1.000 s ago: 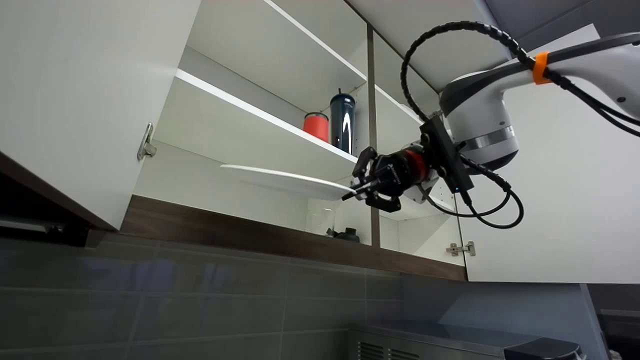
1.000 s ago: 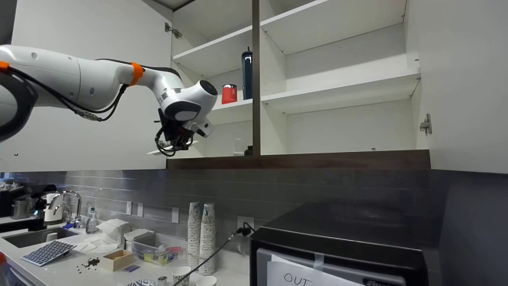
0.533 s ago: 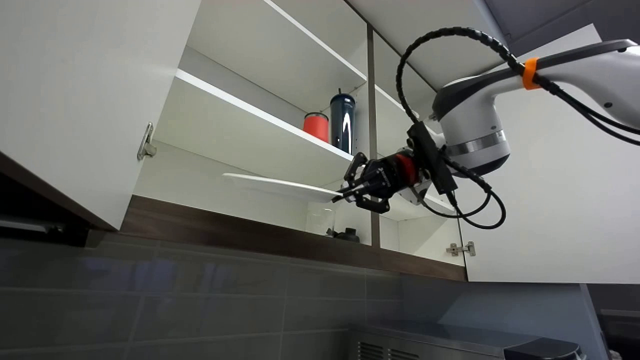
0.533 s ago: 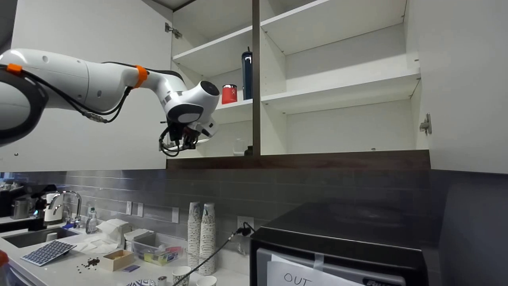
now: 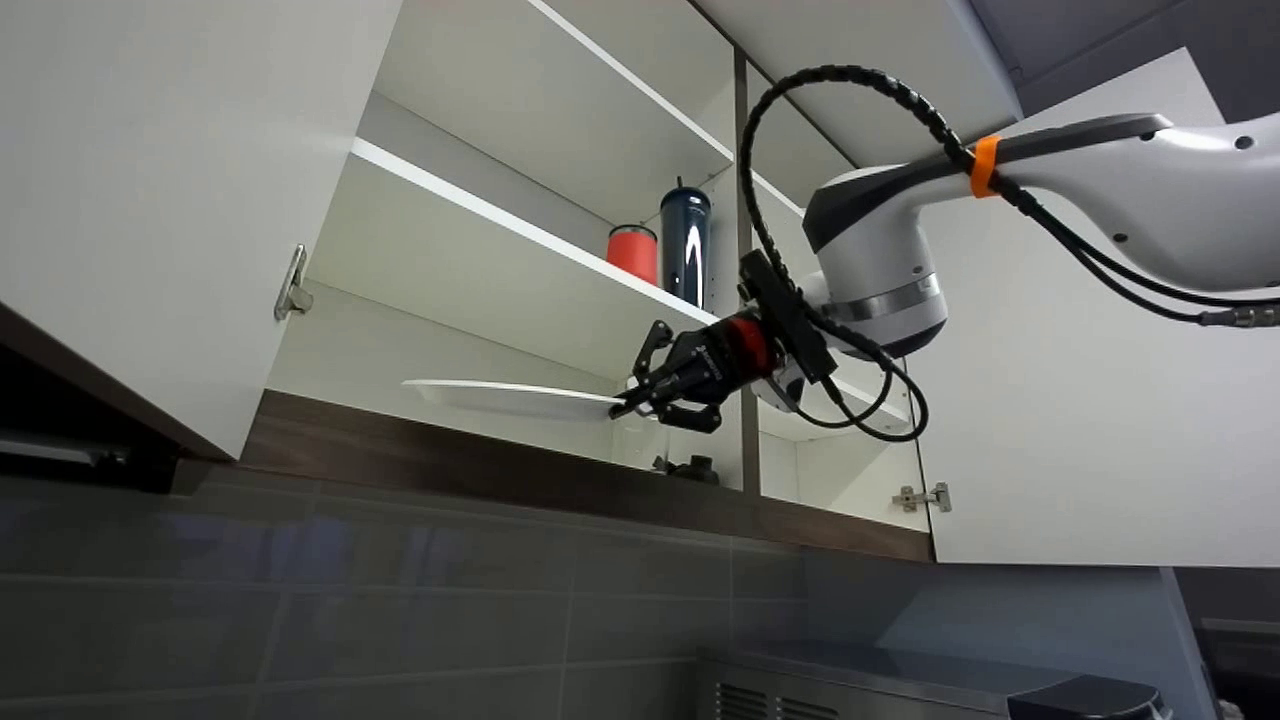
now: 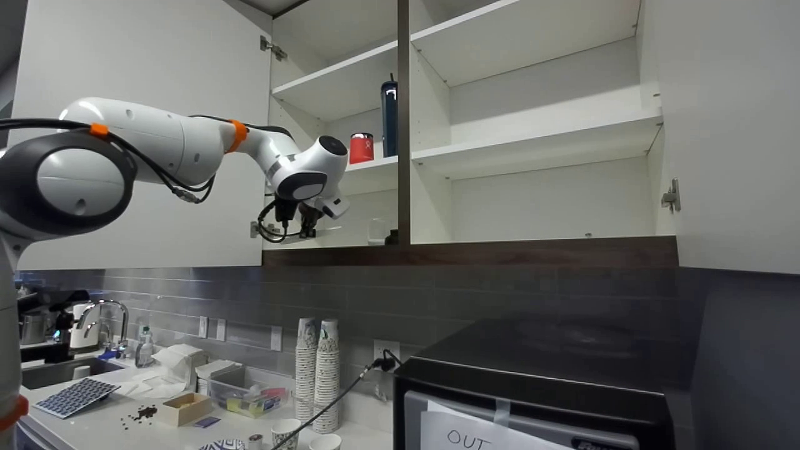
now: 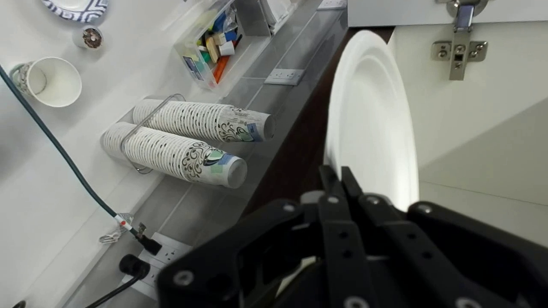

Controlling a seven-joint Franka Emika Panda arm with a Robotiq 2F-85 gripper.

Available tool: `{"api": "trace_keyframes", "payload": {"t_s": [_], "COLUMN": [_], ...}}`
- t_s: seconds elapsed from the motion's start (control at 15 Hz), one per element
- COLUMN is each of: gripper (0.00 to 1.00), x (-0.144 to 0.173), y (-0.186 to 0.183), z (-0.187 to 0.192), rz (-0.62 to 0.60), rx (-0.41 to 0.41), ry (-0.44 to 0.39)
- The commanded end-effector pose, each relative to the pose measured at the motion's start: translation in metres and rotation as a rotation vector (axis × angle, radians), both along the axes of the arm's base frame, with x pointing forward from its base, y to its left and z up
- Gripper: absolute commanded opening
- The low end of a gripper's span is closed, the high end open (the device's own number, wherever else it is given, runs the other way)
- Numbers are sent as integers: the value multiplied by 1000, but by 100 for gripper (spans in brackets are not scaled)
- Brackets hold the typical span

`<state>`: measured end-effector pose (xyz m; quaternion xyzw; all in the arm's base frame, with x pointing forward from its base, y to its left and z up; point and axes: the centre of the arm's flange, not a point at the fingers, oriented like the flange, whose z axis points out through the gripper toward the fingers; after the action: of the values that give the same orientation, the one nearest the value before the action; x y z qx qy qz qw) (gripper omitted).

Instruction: Put the white plate into the cupboard

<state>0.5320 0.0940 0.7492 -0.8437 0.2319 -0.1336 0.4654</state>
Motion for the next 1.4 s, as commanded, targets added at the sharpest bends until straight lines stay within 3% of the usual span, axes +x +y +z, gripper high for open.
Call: {"api": "trace_keyframes", "payload": {"t_s": [0.0, 0.47, 1.13, 1.2, 1.33], "gripper": [1, 1, 1, 23, 36], "x": [22, 50, 77, 79, 82], "y": [16, 30, 41, 41, 42], "z": [12, 10, 4, 3, 4], "rz": [-47, -140, -244, -254, -265], "rx": [29, 100, 156, 157, 168], "ry": [77, 164, 155, 157, 166]}}
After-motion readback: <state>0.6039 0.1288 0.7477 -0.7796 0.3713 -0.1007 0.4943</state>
